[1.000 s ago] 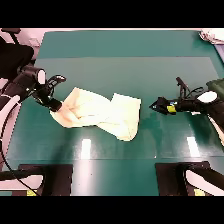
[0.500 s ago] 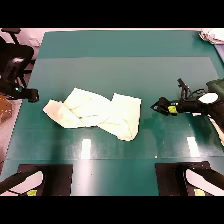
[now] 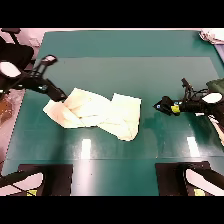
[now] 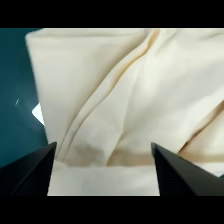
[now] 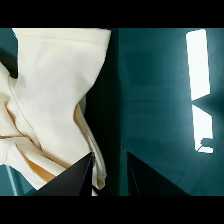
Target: Fold the shirts.
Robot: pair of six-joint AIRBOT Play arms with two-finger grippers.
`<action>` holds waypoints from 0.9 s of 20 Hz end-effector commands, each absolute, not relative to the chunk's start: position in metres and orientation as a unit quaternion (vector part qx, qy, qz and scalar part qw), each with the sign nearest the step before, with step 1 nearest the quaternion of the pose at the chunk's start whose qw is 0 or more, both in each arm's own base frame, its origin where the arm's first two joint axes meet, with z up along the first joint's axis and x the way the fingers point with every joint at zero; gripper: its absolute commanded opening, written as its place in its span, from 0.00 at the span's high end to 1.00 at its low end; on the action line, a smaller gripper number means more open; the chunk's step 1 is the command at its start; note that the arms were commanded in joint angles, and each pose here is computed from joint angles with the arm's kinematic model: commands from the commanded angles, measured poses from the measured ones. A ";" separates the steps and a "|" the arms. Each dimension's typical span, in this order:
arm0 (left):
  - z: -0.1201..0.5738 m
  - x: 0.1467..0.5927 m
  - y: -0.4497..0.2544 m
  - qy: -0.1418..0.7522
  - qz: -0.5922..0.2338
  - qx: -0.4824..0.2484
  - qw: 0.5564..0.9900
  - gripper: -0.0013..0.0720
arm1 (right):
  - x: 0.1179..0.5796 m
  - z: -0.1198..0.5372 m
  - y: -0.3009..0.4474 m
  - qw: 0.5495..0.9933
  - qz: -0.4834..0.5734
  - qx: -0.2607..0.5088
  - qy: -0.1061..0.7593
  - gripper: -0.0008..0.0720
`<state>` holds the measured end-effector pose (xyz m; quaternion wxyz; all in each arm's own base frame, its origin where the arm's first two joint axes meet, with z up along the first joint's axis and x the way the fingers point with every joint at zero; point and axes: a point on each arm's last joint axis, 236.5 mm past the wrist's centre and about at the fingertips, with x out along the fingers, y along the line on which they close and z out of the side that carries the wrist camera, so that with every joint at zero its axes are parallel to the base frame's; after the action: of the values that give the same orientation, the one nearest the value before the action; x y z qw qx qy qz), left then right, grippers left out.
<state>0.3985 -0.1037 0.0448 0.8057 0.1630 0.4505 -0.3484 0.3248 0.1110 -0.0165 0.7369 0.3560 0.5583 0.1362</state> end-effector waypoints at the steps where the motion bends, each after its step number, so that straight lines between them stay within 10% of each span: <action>1: 0.048 0.421 -0.141 0.356 -0.397 0.282 0.797 0.03 | 0.322 -0.016 0.112 0.732 0.140 0.357 0.563 0.62; 5: 0.039 0.431 -0.148 0.342 -0.404 0.295 0.796 0.19 | 0.323 -0.016 0.112 0.733 0.139 0.357 0.562 0.62; 18: -0.042 0.423 -0.151 0.431 -0.426 0.246 0.756 0.15 | 0.325 -0.016 0.110 0.737 0.135 0.356 0.558 0.62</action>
<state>0.4200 -0.1516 -0.0370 0.7544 0.2469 0.4296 -0.4305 0.3226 0.1119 -0.0165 0.7337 0.3562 0.5618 0.1386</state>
